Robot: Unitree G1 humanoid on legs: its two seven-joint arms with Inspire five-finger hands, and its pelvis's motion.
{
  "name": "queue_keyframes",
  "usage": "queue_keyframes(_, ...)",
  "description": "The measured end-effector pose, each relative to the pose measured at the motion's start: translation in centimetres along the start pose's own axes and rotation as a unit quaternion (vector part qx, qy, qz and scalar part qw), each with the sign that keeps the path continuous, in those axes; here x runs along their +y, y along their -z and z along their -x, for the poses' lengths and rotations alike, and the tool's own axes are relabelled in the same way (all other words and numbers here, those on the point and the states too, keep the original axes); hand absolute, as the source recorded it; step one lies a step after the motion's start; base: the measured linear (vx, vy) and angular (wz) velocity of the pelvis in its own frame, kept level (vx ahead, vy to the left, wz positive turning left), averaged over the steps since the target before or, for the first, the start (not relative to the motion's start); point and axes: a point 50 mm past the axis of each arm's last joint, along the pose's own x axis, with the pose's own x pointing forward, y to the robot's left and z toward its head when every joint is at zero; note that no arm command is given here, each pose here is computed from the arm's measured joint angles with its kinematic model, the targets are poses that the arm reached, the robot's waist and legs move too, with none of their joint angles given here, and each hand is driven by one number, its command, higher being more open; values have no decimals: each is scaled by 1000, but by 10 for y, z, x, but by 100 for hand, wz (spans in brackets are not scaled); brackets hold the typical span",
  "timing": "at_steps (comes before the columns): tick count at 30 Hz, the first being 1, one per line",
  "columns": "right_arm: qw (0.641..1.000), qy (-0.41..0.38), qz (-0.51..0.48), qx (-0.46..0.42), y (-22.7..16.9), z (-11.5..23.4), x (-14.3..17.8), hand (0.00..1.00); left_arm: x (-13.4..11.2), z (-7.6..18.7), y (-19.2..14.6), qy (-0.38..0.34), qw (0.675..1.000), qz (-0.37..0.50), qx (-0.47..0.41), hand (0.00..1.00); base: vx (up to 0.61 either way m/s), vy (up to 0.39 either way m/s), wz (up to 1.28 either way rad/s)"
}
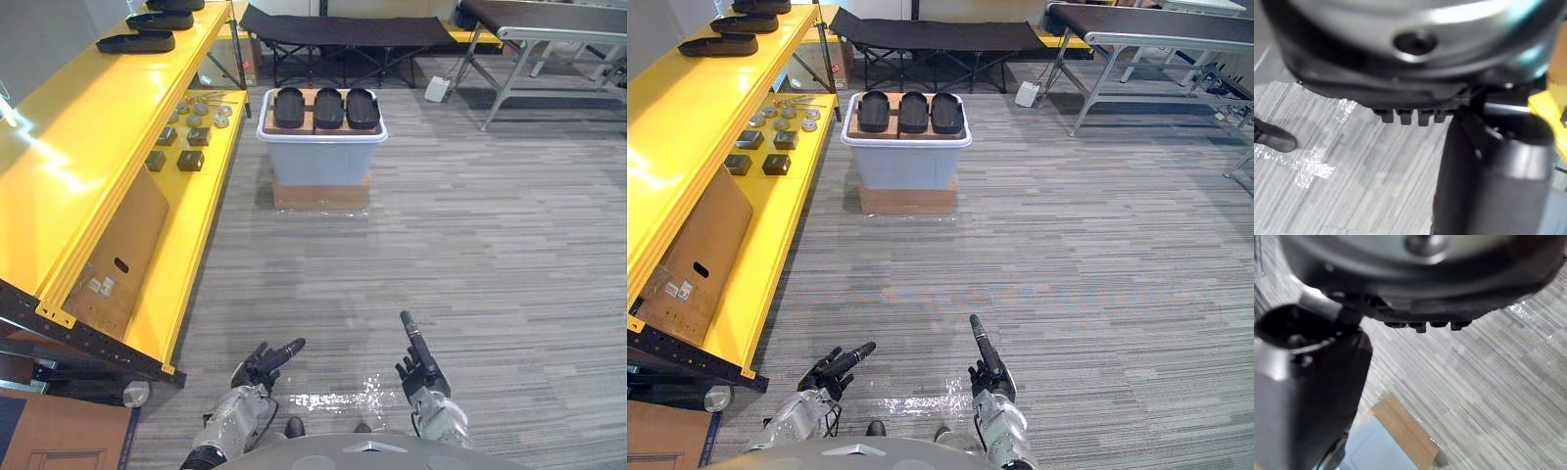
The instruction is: Walk over and take three plastic housings, then place them on the shelf
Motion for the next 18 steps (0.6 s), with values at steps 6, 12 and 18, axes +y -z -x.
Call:
queue_keyframes(6, 999, 1, 31, -6, -2, 2, -2, 100, -5, 8, 1, 41, 999, 22, -14, 100, 7, 10, 4)
queue_keyframes(12, 999, 8, 44, -7, 1, 7, -7, 100, -16, 11, -20, 80, 995, 9, -56, 100, 57, 70, -8)
queue_keyframes(18, 997, -6, 81, 0, 6, 12, -11, 100, -14, 8, -39, 68, 995, 2, -67, 100, 150, -9, 5)
